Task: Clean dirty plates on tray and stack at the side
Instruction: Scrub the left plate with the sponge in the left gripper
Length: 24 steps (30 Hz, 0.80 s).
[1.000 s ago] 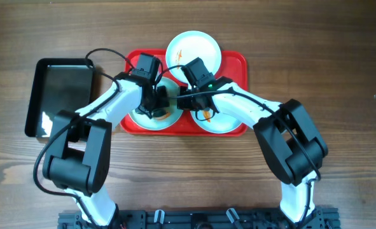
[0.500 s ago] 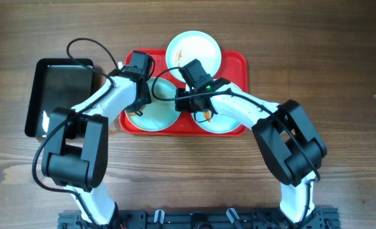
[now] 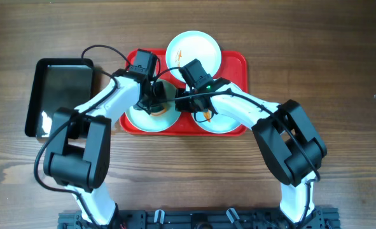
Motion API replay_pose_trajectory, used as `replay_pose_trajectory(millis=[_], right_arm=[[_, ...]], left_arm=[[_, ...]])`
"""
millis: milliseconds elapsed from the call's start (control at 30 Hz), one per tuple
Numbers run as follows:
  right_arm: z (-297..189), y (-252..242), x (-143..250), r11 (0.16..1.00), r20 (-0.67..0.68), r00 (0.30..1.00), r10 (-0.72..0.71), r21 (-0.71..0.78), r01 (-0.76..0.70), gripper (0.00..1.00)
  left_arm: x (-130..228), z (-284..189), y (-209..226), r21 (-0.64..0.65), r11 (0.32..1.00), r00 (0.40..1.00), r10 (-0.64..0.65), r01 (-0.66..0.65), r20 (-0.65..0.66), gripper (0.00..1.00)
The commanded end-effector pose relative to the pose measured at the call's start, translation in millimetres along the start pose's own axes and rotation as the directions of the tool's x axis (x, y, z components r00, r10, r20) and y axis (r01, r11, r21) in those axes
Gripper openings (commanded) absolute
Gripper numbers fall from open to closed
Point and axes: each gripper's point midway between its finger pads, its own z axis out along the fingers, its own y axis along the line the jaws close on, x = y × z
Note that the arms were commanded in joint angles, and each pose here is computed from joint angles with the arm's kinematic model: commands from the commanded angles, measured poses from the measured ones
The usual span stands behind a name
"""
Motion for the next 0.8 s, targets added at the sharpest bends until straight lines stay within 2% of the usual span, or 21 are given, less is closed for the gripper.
replay_pose_trajectory(millis=[0,100,267,333,433,567,633,767], right_arm=[[11,-7,10,1.0,-0.042,0.999,0.015,0.009,-0.014,0.04],[11,-10,11,0.999,-0.04,0.999,0.017,0.028,-0.016,0.04],[11,-12,12,0.999,-0.043,0.999,0.018,0.034,-0.017,0.04],[11,-12,10,0.999,-0.035,0.999,0.018,0.038,-0.017,0.04],[11,-14,9,0.999,-0.027,0.999,0.017,0.048,-0.016,0.04],[11,-20,7,0.996,-0.014,1.0,0.018,0.082,-0.017,0.04],[11,-20,7,0.997,-0.012,1.0,0.021,0.08,-0.02,0.04],[11,-20,7,0.997,-0.011,1.0,0.022,0.079,-0.021,0.05]], left_arm=[[3,22,14,-0.065,0.998,1.0,-0.009,0.008,-0.023,0.04],[-7,16,53,-0.256,0.966,0.999,-0.014,0.023,0.038,0.04],[0,6,101,-0.346,0.932,0.994,-0.113,0.103,-0.007,0.04],[16,0,117,-0.369,0.921,0.983,-0.166,0.127,-0.075,0.04],[20,-5,114,-0.354,0.926,0.981,-0.172,0.129,-0.094,0.04],[-7,-55,96,-0.276,0.949,0.988,-0.143,0.154,0.058,0.04],[-15,-76,77,-0.176,0.972,0.985,-0.14,0.156,0.105,0.04],[-6,-59,46,-0.013,0.99,0.99,-0.139,0.139,0.005,0.04]])
